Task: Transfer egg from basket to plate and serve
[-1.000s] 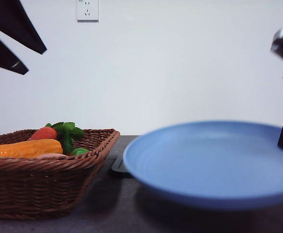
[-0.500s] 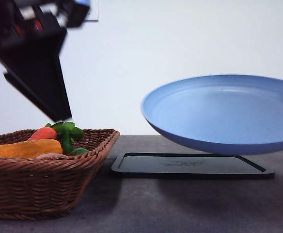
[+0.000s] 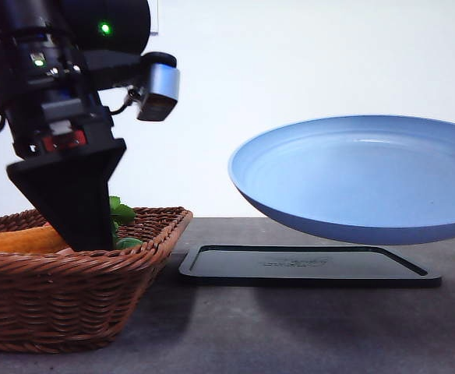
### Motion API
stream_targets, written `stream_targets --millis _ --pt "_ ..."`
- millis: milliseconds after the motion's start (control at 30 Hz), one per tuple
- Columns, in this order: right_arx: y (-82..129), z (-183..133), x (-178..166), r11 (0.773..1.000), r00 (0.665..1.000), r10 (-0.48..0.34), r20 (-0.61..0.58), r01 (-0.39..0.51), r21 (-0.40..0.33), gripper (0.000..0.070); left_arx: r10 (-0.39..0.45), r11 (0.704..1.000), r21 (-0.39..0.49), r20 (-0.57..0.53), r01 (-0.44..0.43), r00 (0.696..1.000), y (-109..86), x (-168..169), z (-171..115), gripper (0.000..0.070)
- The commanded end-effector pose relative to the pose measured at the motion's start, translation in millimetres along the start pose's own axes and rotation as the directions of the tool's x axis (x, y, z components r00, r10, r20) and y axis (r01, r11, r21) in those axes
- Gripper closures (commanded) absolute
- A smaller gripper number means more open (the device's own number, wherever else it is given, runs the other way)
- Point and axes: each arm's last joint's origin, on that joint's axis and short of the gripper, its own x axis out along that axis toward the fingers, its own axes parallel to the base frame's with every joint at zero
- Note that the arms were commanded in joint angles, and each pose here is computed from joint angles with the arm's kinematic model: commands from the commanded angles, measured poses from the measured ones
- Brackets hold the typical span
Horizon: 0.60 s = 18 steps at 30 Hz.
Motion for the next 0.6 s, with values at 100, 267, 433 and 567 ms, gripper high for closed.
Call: stream_targets --millis 100,267,433,567 --pt "0.8 1.6 0.1 1.0 1.0 0.007 0.007 -0.007 -0.012 0.07 -0.006 1.0 0.027 -0.019 0.007 1.0 2.6 10.5 6.7 0.0313" --pt "0.8 1.6 0.1 1.0 1.0 0.007 0.007 -0.007 -0.014 0.07 0.015 1.0 0.025 -0.047 -0.014 0.999 4.0 14.2 5.9 0.0331" --pt "0.8 1.6 0.1 1.0 1.0 0.007 0.007 -0.007 -0.014 0.07 0.023 0.999 0.023 -0.05 -0.022 0.998 4.7 14.0 5.6 0.0458" --pt "0.8 1.6 0.1 1.0 1.0 0.007 0.007 -0.007 -0.014 0.07 0.022 1.0 0.022 -0.052 -0.021 0.998 4.6 13.9 5.5 0.0554"
